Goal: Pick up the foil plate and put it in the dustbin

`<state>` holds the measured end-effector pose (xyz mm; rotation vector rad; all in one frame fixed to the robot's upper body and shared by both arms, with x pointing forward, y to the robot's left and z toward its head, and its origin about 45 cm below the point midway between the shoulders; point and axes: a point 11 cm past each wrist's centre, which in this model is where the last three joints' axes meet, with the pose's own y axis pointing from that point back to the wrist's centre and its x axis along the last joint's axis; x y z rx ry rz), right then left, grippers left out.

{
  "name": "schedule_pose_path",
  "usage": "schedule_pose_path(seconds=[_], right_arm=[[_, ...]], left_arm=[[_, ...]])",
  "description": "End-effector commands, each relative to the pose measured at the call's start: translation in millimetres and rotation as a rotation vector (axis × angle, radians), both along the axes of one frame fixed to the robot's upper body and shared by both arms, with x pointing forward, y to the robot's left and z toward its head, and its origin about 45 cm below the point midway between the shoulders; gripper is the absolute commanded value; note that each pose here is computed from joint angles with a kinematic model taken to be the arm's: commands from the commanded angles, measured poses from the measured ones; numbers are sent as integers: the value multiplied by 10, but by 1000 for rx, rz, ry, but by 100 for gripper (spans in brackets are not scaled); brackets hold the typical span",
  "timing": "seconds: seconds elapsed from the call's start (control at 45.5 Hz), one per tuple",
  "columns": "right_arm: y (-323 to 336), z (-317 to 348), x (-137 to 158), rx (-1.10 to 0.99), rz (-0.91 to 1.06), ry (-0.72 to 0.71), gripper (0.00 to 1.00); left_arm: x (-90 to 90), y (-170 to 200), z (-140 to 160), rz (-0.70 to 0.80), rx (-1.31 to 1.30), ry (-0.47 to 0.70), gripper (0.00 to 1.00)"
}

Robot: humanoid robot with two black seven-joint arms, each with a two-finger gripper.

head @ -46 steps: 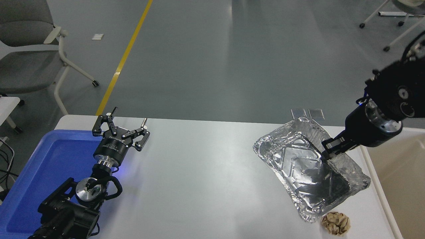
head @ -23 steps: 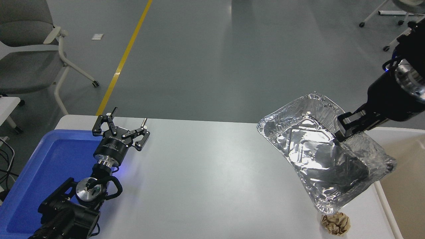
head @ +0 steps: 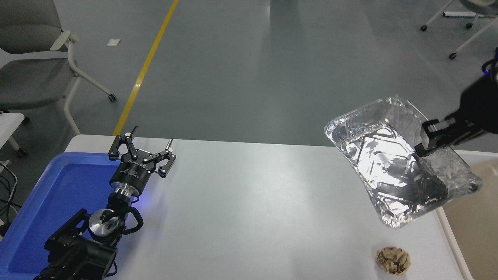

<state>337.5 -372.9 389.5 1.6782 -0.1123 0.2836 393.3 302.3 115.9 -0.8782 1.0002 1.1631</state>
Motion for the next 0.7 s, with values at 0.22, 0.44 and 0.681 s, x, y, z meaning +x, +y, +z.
schedule_pose_path(seconds=[0.22,0.44,0.681], right_arm=[[-1549,-561,-96,-13,-434,-97,0],[-1840,-1025,-310,-22,-543,-112,0],[-2131,-1399,-536,-78,-625,-165,0]], left_arm=[[0,1,-1,0,0,0,99],[0,1,-1,0,0,0,99],[1,-2,3,-1,0,-1,99]])
